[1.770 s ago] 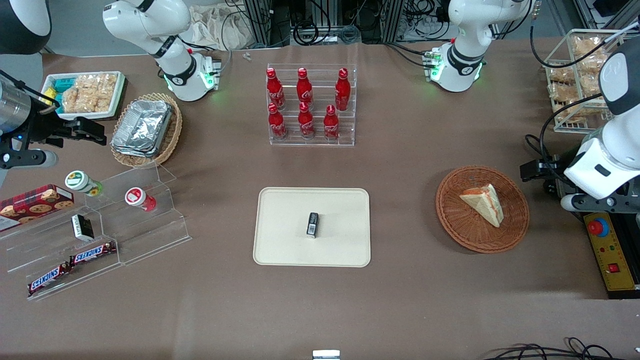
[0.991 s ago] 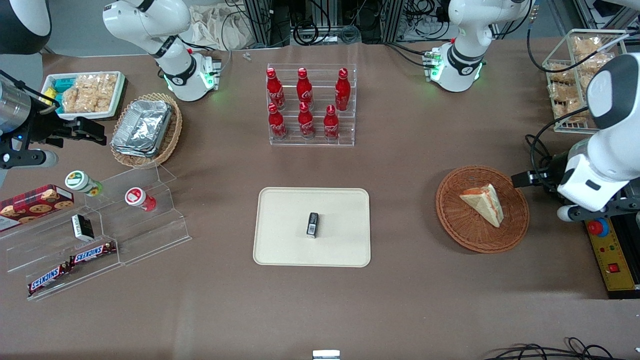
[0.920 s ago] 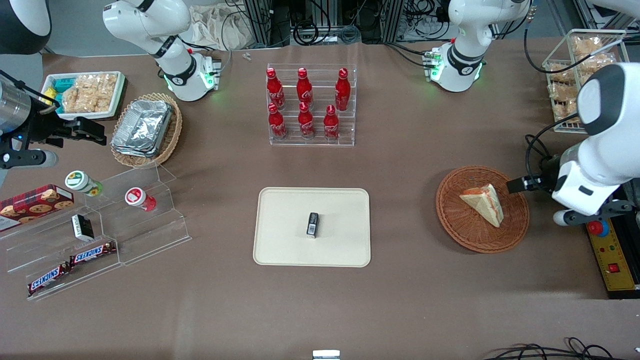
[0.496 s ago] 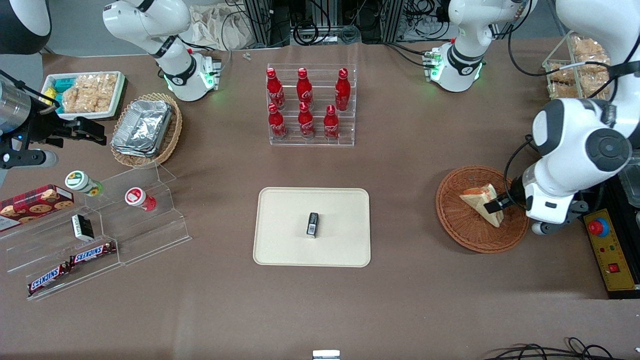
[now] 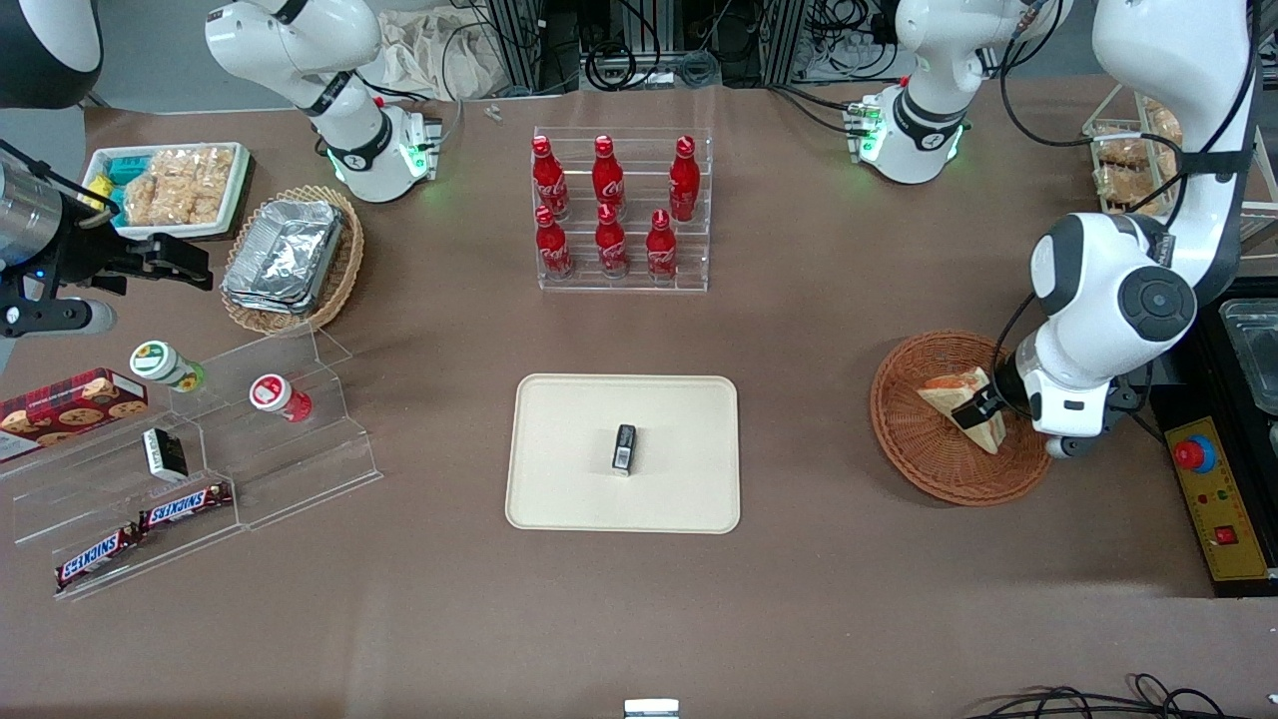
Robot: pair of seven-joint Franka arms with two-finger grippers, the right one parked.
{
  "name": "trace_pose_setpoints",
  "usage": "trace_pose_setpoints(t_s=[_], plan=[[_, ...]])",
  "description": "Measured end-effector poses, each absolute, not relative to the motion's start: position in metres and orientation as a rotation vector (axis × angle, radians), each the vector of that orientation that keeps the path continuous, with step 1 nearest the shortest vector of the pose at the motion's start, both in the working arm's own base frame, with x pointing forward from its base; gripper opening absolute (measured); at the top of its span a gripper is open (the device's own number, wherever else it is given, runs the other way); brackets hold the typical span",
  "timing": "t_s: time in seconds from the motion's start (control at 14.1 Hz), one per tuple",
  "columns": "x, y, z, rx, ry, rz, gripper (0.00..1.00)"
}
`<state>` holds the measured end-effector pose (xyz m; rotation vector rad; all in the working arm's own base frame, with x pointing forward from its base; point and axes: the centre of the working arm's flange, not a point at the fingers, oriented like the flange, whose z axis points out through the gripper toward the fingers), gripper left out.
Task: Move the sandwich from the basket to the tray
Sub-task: 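Move the left gripper over the wicker basket toward the wrapped sandwich, then lower the left gripper and close it on the wrapped sandwich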
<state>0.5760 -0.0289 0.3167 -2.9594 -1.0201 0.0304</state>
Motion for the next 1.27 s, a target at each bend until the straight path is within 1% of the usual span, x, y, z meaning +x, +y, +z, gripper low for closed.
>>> trace_pose_setpoints(t_s=[0.07, 0.28, 0.85, 0.99, 1.13, 1.27], plan=[[0.575, -0.027, 0.312, -2.956, -1.027, 0.039, 1.00], [0.572, -0.027, 0.295, -2.952, -1.067, 0.023, 1.00], [0.567, -0.019, 0.265, -2.919, -1.108, 0.087, 1.00], [0.568, -0.019, 0.265, -2.916, -1.116, 0.084, 1.00], [0.575, -0.018, 0.276, -2.905, -1.129, 0.067, 1.00], [0.583, -0.017, 0.291, -2.880, -1.093, 0.084, 1.00]])
